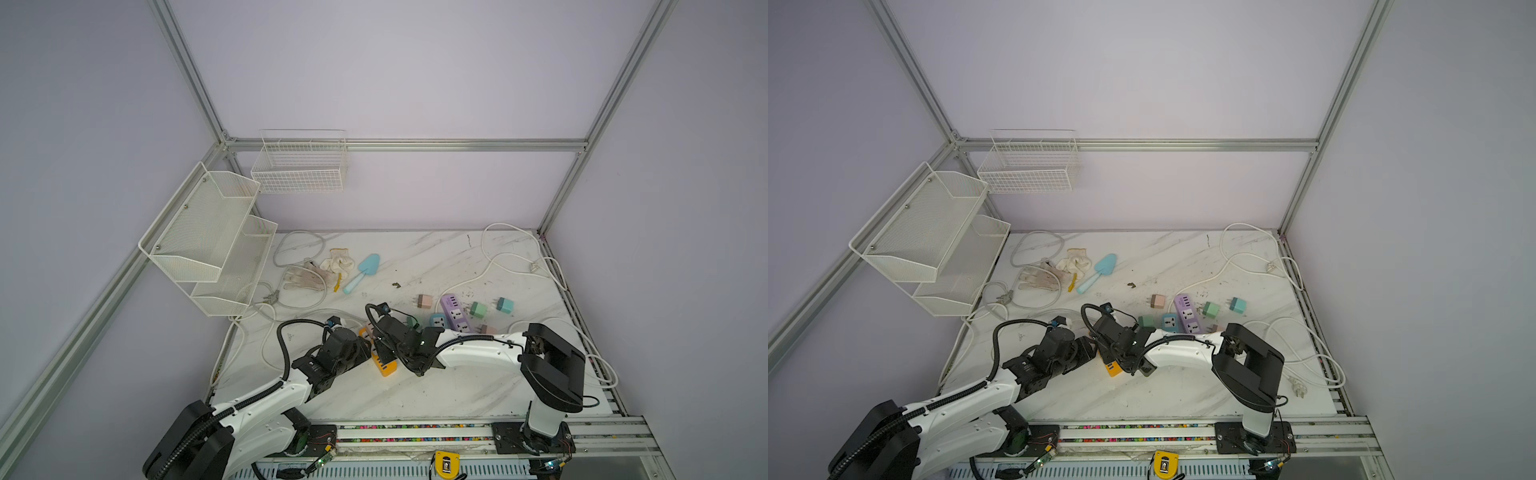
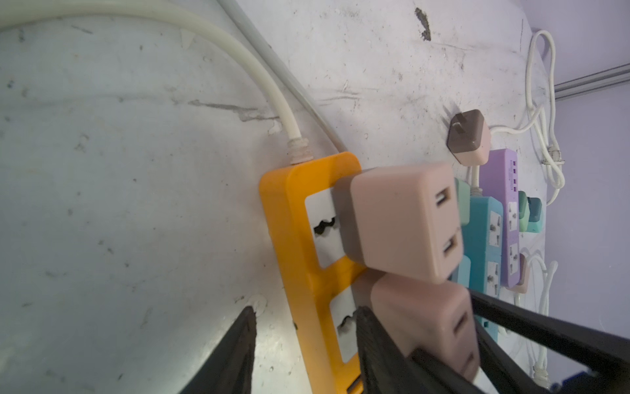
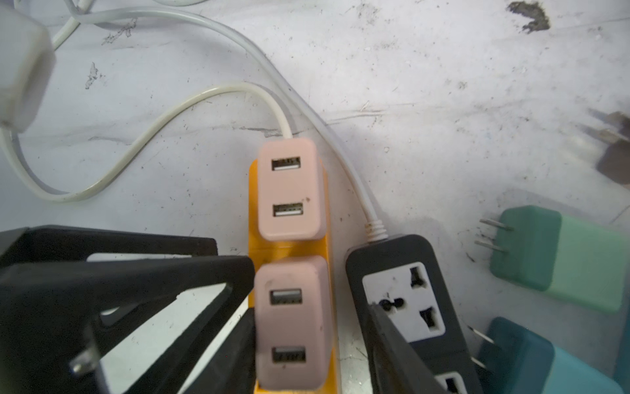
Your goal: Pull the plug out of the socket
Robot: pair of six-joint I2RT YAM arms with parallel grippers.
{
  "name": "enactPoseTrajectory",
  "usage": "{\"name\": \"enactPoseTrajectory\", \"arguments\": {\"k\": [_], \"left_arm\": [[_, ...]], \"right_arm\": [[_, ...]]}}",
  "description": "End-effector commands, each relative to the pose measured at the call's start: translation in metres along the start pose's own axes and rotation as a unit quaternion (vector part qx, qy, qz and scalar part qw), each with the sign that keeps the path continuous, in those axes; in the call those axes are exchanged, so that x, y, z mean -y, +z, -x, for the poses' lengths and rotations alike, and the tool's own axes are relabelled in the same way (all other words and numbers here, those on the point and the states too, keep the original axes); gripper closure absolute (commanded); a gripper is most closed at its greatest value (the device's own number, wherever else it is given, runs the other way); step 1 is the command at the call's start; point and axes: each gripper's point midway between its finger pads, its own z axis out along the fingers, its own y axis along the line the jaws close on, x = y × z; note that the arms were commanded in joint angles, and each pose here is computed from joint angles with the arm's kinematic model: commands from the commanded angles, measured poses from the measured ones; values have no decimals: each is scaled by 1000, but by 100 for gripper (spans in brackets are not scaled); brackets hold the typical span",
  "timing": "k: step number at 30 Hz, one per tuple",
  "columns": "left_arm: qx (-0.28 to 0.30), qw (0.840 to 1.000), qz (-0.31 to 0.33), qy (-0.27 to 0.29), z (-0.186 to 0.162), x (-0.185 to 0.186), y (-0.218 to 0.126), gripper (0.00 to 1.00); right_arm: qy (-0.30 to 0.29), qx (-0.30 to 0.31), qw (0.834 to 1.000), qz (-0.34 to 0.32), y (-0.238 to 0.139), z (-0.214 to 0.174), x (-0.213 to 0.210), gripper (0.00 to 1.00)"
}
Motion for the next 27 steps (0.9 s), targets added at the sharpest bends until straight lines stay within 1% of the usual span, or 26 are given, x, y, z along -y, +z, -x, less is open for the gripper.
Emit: {"name": "enactPoseTrajectory", "arguments": {"k": [1,9,13,17,27], "left_arm": [[-21,1000,5,-21,-13,-13,7,53],[-27,999,8,-26,-17,-17,10,54],[-40,998,34,-25,-24,-29,10,55],[-48,997,45,-33,-31,-40,12,57],[-67,995,66,-35,-42,-54,13,61]], "right_arm": [[-9,-5,1000,1,2,2,-1,50],[-20,-14,1000,4,8,-3,-3,53],[-30,-18,999,7,14,-7,-5,56],[-34,-24,999,6,20,-10,-5,58],[-50,-20,999,5,15,-6,-5,70]]}}
